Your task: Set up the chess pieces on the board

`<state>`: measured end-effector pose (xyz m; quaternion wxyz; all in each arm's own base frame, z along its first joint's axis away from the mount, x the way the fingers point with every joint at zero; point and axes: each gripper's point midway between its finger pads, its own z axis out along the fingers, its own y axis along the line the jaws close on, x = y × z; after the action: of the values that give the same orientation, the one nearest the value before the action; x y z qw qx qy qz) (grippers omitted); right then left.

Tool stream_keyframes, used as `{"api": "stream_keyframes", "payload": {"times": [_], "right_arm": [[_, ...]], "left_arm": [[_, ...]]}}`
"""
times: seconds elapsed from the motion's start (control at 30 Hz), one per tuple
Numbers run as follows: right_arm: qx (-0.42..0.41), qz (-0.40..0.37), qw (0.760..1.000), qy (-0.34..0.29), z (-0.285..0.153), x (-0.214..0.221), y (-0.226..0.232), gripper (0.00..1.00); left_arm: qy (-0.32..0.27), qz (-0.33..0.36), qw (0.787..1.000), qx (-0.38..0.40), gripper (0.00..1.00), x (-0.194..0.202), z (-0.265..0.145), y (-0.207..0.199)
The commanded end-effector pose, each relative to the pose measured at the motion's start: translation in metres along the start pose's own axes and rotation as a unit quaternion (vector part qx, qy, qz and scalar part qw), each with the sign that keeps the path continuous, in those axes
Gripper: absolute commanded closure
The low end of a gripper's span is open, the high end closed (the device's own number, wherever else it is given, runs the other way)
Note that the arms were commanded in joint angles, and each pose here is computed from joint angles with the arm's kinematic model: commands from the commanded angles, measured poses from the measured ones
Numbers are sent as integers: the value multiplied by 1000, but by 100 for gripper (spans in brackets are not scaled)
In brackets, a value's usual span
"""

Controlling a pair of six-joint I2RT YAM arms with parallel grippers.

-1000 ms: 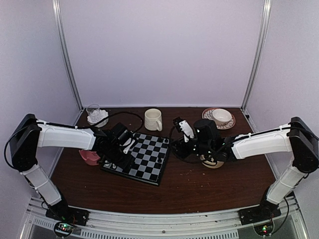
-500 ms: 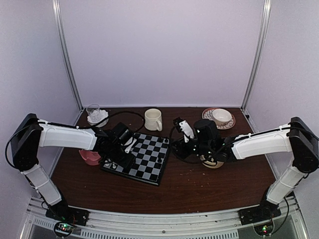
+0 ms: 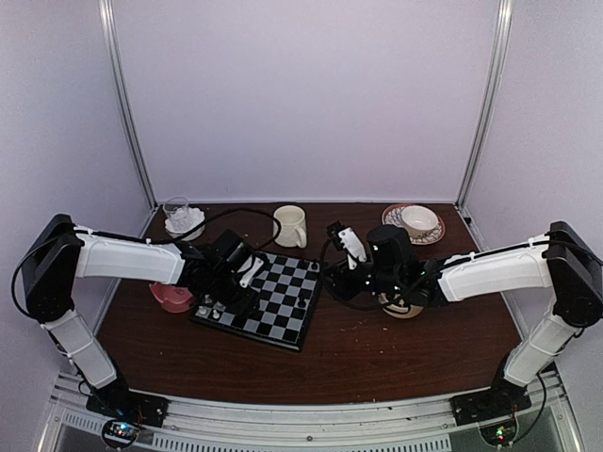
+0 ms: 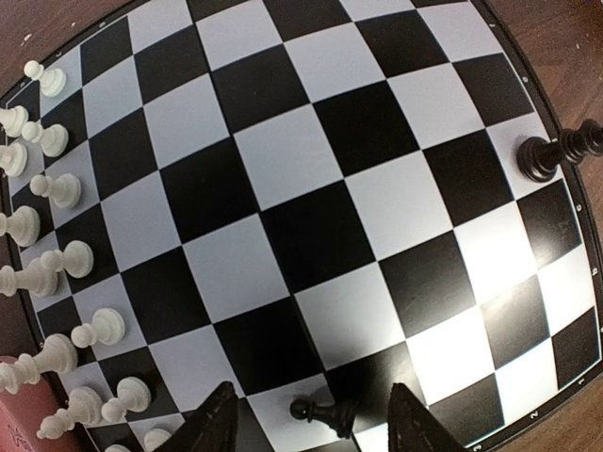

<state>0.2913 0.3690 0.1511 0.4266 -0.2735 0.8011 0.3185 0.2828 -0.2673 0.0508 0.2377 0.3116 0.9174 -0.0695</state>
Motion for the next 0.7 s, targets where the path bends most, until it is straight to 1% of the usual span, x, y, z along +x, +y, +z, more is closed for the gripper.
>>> {"api": "stream_keyframes", "payload": {"times": [0.0,0.1,0.2,0.4,0.67], "right_arm": [[-11,-3,1000,-20,-8,-11,8,75],[-9,-4,1000,-18,-8,-10,7,75],[-8,-5,1000,-18,-8,-10,6,75],[-7,-6,1000,-17,-7,-9,6,75],[-6,-6,1000,-17,-7,-9,5,75]], "left_arm": [[-7,9,1000,24,45,-10,3,-11],[13,0,999,33,45,-3,7,-15],[32,-12,999,22,44,5,6,-12],[44,-30,999,-6,44,12,0,-2],[66,-37,997,-9,46,24,1,-1]]}}
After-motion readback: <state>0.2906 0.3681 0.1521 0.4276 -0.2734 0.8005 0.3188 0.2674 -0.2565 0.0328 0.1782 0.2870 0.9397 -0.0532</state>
